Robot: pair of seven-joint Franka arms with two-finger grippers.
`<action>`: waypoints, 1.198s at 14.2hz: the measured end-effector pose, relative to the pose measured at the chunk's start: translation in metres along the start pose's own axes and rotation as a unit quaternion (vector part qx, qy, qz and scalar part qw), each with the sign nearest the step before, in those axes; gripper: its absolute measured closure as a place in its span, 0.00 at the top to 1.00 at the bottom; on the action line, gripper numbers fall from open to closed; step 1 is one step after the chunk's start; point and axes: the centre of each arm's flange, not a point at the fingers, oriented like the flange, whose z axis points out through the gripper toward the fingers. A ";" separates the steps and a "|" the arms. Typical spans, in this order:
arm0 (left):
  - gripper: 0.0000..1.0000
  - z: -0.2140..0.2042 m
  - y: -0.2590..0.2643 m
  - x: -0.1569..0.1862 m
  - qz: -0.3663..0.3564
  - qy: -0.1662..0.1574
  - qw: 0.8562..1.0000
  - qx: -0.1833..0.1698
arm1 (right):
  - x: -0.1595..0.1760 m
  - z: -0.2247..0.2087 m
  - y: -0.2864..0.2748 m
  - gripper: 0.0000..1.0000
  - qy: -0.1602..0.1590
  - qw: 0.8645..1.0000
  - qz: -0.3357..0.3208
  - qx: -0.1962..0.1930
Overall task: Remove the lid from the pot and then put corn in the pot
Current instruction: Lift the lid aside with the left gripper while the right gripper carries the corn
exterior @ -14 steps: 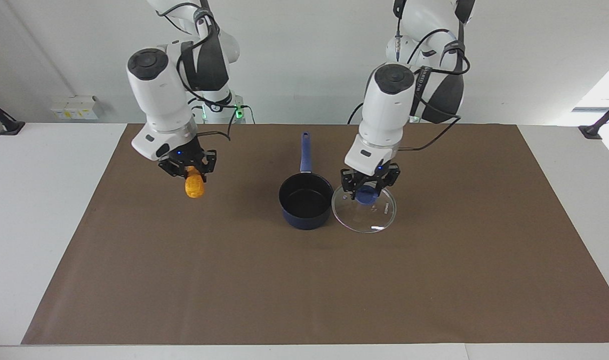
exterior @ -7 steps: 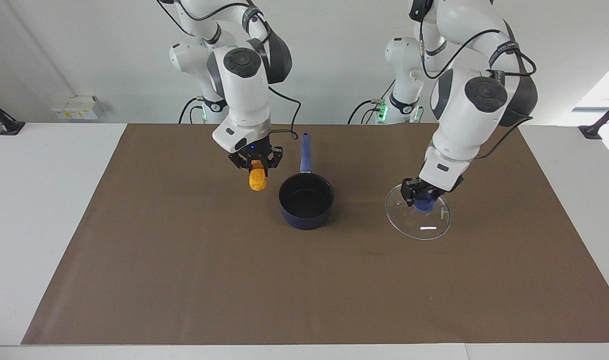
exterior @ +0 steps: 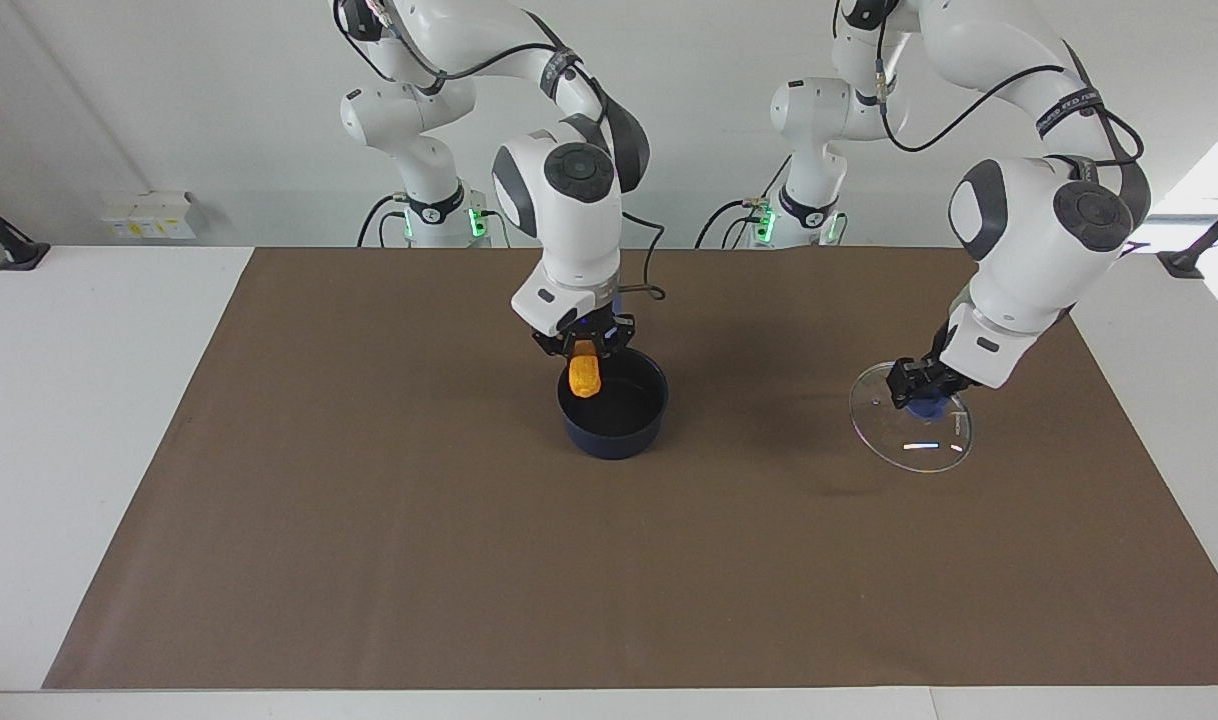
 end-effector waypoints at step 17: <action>0.93 0.119 -0.055 -0.091 0.033 0.027 0.999 -0.002 | 0.002 0.081 -0.028 0.39 0.004 1.000 -0.016 0.004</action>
